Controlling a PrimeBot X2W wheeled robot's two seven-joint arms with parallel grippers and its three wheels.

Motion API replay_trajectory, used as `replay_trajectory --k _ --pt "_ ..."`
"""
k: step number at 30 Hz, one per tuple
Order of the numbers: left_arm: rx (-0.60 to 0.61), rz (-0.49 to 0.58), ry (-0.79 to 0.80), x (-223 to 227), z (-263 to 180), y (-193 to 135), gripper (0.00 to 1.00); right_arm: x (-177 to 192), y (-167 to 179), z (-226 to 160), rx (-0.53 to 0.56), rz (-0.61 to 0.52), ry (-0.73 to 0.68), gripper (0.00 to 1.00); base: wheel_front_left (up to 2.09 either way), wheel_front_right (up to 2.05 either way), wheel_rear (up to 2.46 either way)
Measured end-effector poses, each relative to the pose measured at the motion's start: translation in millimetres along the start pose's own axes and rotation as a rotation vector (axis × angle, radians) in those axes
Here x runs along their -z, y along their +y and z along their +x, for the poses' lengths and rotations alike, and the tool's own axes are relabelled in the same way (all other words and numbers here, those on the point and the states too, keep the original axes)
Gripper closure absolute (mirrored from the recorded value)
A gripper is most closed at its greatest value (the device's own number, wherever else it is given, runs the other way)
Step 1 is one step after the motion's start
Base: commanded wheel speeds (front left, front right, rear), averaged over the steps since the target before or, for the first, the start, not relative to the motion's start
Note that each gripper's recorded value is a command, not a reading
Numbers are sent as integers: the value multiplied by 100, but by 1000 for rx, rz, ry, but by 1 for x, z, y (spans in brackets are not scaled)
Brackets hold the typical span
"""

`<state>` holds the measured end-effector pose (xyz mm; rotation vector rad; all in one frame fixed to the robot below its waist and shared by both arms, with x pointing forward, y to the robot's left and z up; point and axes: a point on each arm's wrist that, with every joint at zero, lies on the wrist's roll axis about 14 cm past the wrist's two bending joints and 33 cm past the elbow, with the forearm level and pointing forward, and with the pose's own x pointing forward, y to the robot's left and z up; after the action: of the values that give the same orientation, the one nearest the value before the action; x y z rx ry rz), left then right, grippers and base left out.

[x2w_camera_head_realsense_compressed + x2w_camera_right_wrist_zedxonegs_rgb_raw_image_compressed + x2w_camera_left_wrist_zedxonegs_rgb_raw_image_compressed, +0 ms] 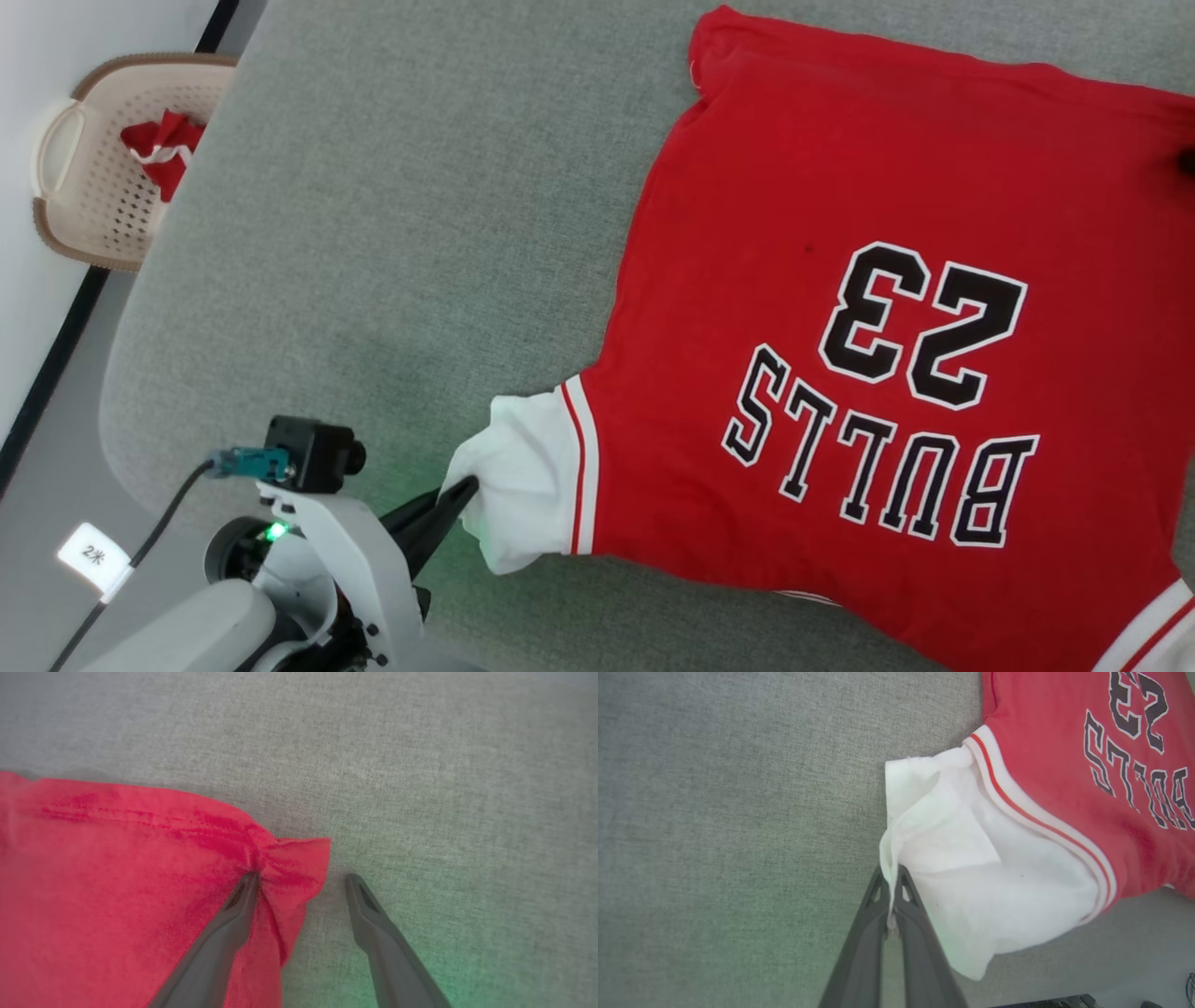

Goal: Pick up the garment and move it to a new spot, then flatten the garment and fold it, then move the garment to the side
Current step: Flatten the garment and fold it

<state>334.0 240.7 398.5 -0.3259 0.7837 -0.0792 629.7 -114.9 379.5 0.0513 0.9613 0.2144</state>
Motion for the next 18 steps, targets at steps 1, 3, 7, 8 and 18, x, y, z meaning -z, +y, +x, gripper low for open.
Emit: replay_trajectory --k 1,3,7,8,18 --pt "-4 -1 0 0 0 1 100 1 -1 2 6 -4 11 100 0 0 0" --pt "-9 -1 1 0 1 4 100 0 -6 3 21 -2 14 100 0 0 0" --pt "-7 4 -5 -2 3 5 100 0 -7 -1 38 -19 2 100 0 0 0" --pt "-6 7 -8 -3 3 5 100 -1 -8 -3 43 -26 2 100 0 0 0" --pt "11 57 -46 -18 -3 -1 100 6 9 -34 26 -103 18 100 0 0 0"
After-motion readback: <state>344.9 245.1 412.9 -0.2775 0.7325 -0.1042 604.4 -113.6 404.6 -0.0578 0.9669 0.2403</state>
